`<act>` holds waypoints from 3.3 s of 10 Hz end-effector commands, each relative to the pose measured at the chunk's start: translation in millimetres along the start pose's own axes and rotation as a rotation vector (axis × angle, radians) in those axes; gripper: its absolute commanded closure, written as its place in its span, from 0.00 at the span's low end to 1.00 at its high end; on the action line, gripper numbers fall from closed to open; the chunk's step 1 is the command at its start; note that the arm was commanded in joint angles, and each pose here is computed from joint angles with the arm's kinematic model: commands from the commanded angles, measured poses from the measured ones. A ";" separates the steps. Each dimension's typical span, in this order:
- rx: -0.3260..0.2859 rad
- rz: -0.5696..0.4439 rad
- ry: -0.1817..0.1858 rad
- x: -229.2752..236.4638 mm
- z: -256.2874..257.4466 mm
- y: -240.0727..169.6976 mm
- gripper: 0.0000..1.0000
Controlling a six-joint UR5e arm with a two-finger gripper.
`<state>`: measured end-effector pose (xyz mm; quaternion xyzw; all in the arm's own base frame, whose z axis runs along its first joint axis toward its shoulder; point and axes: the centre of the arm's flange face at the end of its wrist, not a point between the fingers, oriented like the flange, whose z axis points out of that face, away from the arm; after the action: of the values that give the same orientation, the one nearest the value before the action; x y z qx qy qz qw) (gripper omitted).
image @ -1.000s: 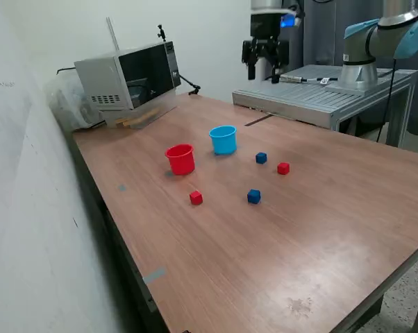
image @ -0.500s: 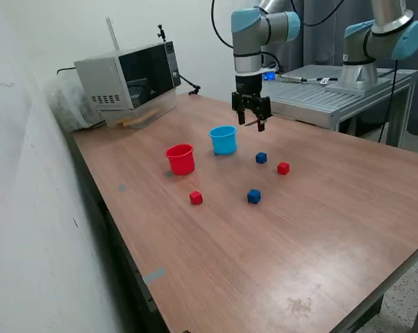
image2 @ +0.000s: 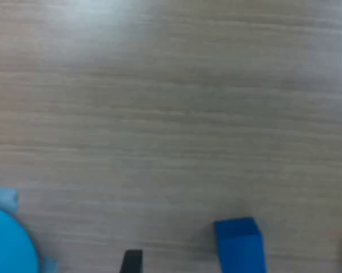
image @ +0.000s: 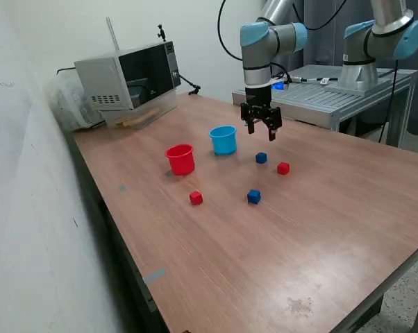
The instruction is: Place red objects in the red bin, and blue objects in the blue bin.
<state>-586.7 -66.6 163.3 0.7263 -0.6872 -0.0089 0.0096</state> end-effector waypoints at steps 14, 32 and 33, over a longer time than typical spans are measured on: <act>-0.026 -0.184 0.049 15.9 43.0 20.0 0.00; -0.027 -0.132 0.044 -17.5 56.1 27.5 1.00; -0.024 -0.132 0.045 -17.4 56.7 26.7 1.00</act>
<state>-615.8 -57.8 107.9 0.7737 -0.6327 -0.0025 0.0336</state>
